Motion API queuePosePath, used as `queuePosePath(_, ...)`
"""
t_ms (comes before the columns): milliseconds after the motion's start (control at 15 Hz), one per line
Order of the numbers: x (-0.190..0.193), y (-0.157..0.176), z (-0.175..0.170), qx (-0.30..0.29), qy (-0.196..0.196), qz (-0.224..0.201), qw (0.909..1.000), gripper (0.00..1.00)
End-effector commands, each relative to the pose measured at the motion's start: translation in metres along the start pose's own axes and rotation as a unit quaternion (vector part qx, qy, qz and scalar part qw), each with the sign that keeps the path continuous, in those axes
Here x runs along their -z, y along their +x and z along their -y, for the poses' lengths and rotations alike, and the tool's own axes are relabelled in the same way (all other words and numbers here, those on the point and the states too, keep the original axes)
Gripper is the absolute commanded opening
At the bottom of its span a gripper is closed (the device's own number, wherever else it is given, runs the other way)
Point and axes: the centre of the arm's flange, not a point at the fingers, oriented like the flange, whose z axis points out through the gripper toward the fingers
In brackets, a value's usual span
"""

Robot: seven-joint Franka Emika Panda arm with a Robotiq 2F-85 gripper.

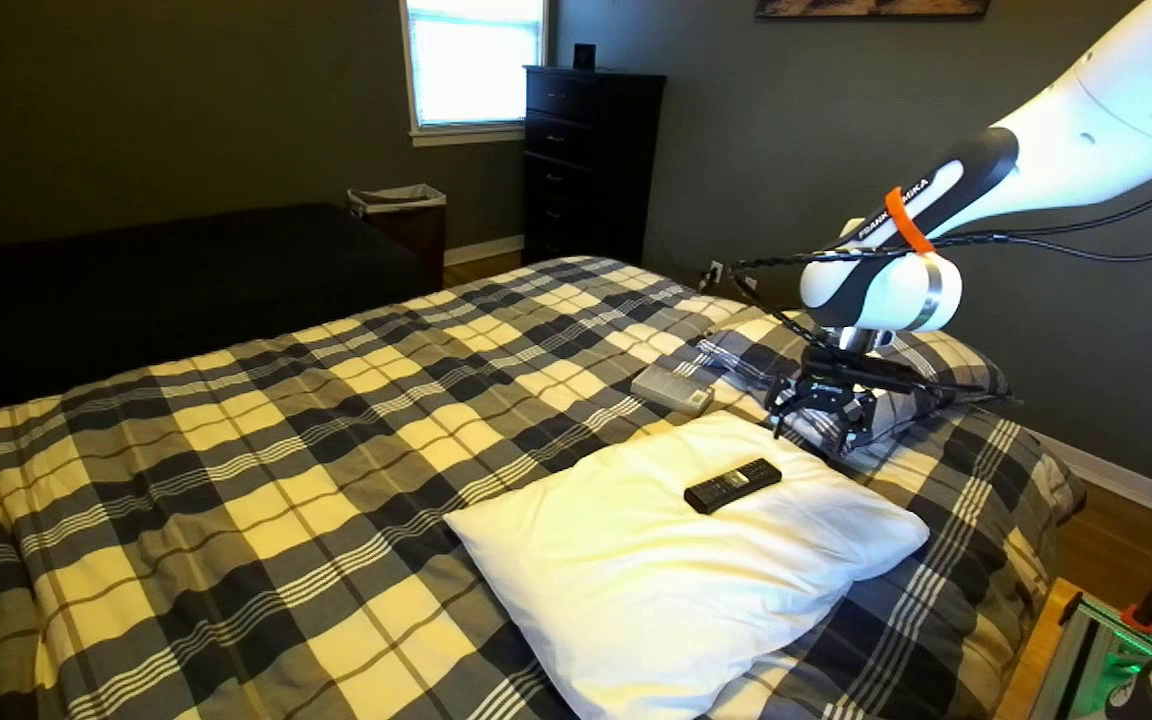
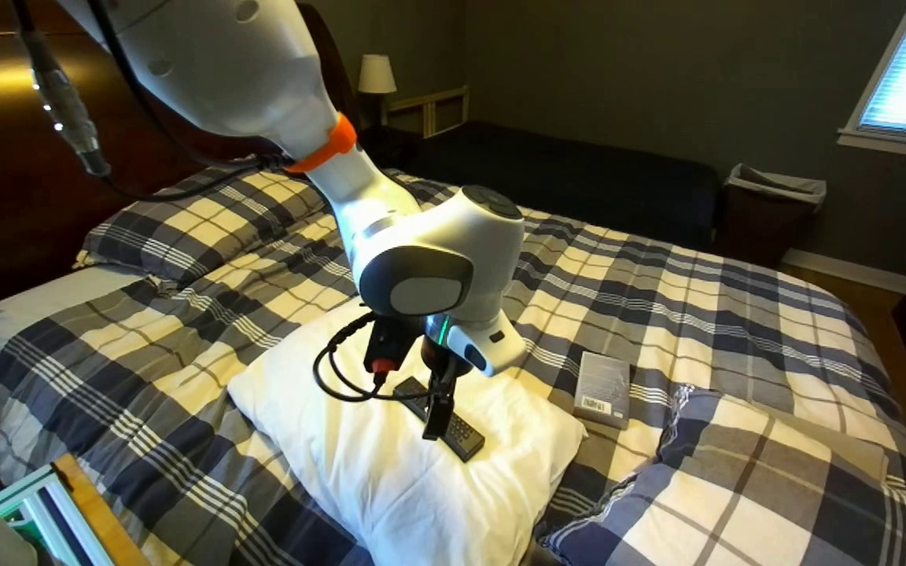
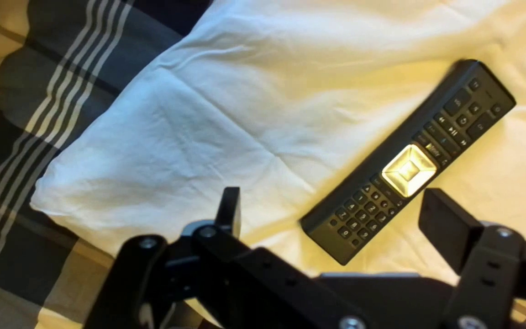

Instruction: Move the top pillow to the right, then put the remote on the bed

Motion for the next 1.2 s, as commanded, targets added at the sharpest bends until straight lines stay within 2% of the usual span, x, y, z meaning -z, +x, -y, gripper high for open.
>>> queuePosePath(0,-0.023,-0.008,0.014,-0.043,0.024,-0.01,0.9988,1.0)
queuePosePath(400,-0.051,0.001,0.031,-0.069,0.026,-0.014,0.9972,1.0)
queuePosePath(800,-0.074,0.013,0.05,-0.066,0.036,-0.018,0.997,1.0)
queuePosePath(1133,-0.092,0.021,0.068,-0.059,0.03,-0.014,0.9977,1.0)
